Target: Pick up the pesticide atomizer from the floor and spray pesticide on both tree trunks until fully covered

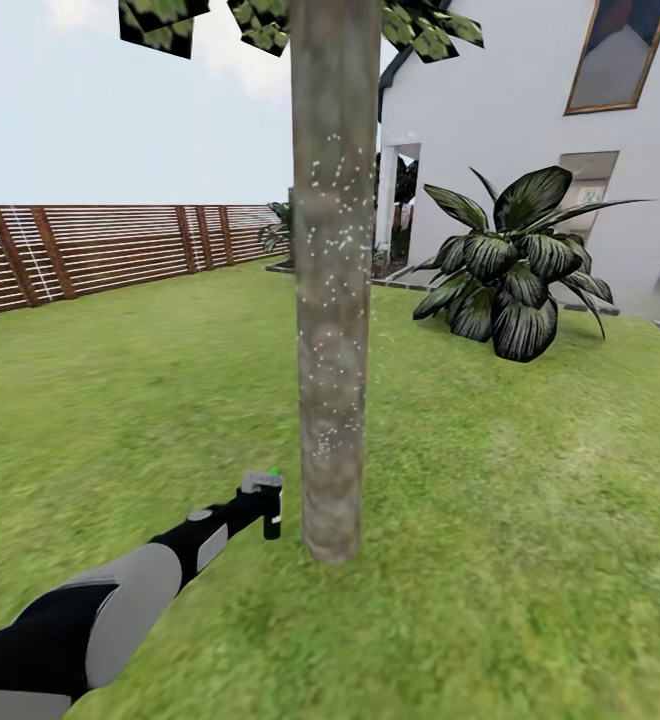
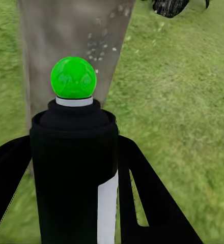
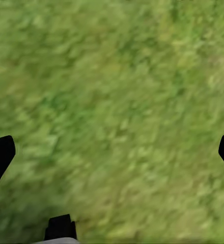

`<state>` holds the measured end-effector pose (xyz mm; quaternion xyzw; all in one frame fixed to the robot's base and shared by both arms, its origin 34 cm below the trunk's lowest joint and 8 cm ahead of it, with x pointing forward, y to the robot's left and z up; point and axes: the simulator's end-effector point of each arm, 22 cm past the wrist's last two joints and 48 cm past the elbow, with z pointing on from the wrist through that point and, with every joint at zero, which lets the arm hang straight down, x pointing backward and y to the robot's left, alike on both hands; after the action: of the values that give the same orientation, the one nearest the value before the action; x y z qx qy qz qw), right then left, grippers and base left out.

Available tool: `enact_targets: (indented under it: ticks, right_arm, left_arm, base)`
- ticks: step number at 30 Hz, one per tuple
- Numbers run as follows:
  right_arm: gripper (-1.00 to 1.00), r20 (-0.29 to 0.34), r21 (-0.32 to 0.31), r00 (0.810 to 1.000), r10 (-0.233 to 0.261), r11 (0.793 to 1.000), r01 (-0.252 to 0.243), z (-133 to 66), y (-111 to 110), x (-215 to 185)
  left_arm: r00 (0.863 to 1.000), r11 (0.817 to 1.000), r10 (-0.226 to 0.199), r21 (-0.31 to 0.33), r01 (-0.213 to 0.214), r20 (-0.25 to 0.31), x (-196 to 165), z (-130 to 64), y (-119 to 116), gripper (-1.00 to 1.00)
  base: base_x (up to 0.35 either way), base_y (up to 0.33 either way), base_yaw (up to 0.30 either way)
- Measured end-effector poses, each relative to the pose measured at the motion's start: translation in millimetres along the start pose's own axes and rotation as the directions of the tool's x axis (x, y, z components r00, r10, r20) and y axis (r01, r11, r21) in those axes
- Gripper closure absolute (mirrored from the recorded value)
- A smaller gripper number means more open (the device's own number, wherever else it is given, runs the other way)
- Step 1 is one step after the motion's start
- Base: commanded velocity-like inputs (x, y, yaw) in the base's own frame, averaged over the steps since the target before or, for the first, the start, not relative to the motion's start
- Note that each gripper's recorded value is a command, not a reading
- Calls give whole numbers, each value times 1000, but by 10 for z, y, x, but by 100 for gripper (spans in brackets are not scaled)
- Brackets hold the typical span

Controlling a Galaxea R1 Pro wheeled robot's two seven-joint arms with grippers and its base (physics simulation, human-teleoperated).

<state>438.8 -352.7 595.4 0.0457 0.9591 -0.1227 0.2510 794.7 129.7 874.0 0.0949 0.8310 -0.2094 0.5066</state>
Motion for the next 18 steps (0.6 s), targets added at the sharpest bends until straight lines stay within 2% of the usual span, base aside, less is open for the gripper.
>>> enact_targets:
  ticks: [3,6,9,14,18]
  right_arm:
    - [-100,0,-1,1000,1,1000,-1,-1,6,1]
    - [-100,0,-2,1000,2,1000,-2,-2,15,1]
    - [-100,0,-2,1000,2,1000,-2,-2,16,0]
    - [-100,0,-1,1000,2,1000,-2,-2,13,1]
    - [-100,0,-2,1000,2,1000,-2,-2,16,1]
  left_arm:
    - [1000,1000,-13,-4,13,6,2,-4,8,100]
    - [997,997,-75,-16,76,37,-65,-5,42,100]
    - [996,996,-83,-17,83,43,-83,-5,45,100]
    - [996,996,-82,-16,83,46,-95,-4,45,100]
    - [996,996,-82,-16,83,44,-92,-4,44,100]
  base:
    - [151,314,0]
    - [176,325,-15]
    - [199,327,-142]
    - [227,329,-265]
    - [119,345,-100]
